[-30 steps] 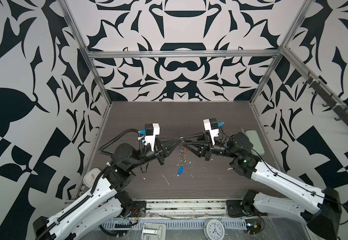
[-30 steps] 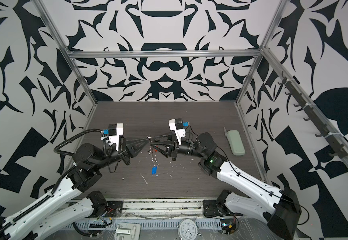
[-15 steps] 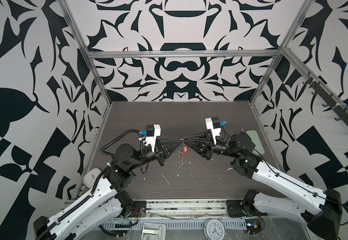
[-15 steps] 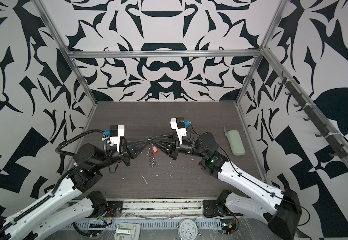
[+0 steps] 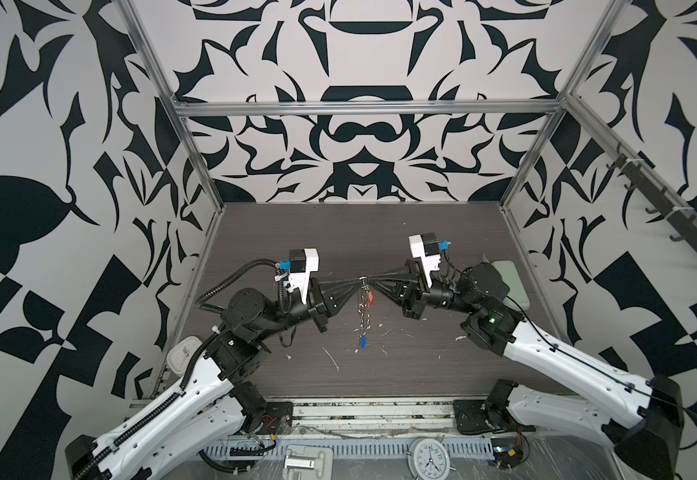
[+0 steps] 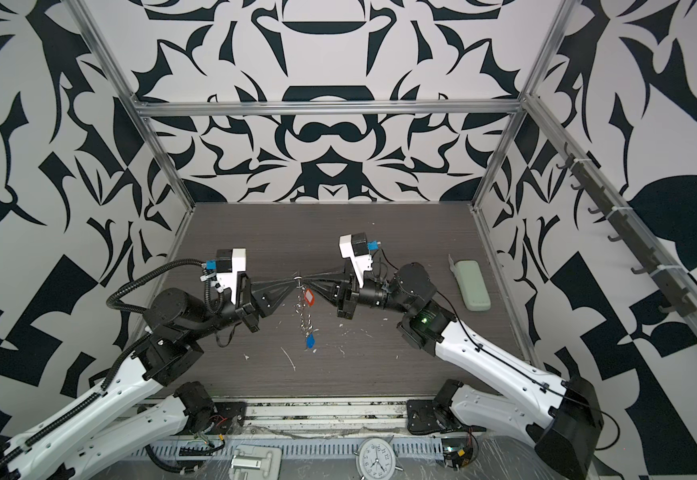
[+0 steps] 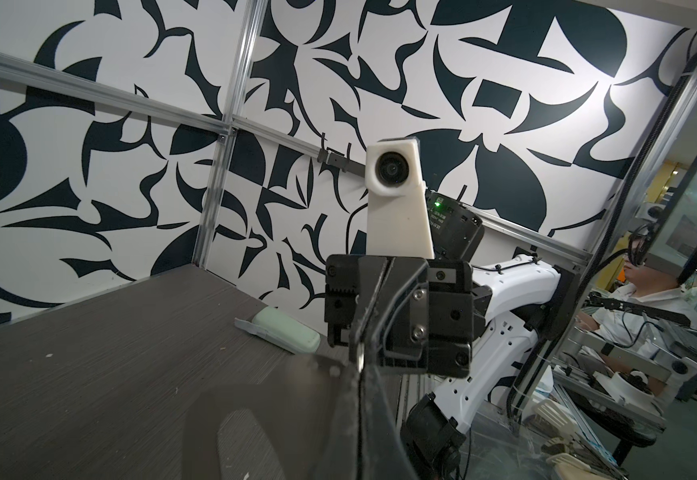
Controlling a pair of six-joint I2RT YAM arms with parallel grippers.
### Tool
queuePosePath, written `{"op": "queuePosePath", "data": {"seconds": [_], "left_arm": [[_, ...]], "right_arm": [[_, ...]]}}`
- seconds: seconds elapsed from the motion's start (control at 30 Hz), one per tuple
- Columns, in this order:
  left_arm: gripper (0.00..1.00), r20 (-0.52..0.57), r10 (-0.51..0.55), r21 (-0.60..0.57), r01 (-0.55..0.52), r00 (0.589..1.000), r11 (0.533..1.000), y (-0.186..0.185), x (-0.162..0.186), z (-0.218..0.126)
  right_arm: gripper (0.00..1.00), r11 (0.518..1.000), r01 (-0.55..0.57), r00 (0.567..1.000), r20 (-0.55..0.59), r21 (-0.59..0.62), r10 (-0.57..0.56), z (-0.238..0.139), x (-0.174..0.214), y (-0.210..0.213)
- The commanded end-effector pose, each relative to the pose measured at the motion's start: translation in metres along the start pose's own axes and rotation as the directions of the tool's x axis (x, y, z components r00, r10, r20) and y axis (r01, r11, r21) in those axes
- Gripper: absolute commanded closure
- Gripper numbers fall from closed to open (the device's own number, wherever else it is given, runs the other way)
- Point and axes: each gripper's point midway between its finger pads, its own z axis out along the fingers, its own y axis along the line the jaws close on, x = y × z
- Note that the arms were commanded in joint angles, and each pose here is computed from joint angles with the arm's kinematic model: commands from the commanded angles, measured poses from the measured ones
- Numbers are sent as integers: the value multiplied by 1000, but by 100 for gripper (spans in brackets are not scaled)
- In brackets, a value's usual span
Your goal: Remove the keys from the keyring
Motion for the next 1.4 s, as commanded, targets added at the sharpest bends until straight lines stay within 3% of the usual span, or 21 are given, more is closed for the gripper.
{"op": "queuePosePath", "data": {"seconds": [0.0, 0.03, 0.1, 0.3, 0.53, 0.83, 1.03, 1.17, 1.37], "left_arm": [[72, 10, 2, 8, -2, 1000, 1000, -7, -10, -3], [65, -4, -5, 2, 5, 1000, 1000, -8, -9, -5], [62, -35, -1, -18, 0, 999, 1000, -9, -7, -9], [65, -212, -22, -11, 21, 977, 1000, -17, 10, -13], [74, -409, -78, 72, 117, 909, 990, -29, 33, -2], [77, -505, -116, 94, 187, 855, 978, -32, 46, 6], [80, -519, -126, 87, 198, 846, 976, -30, 49, 8], [72, -520, -131, 45, 180, 844, 983, -23, 50, 8], [76, -511, -122, 71, 183, 851, 980, -26, 47, 10]], "right_arm": [[100, 998, 65, 998, -20, -8, -65, -4, -18, 19], [100, 997, 73, 996, -54, 9, -73, -7, -15, 19], [100, 994, 99, 986, -137, 47, -91, -13, -9, 19], [100, 985, 161, 924, -360, 67, -126, -30, 10, 26], [100, 982, 183, 849, -510, 44, -135, -38, 21, 29], [100, 983, 180, 831, -539, 25, -138, -36, 20, 31], [100, 983, 181, 834, -534, 21, -142, -34, 17, 31], [100, 982, 188, 838, -525, 16, -152, -35, 13, 35], [100, 986, 166, 841, -523, 2, -141, -32, 15, 35]]}}
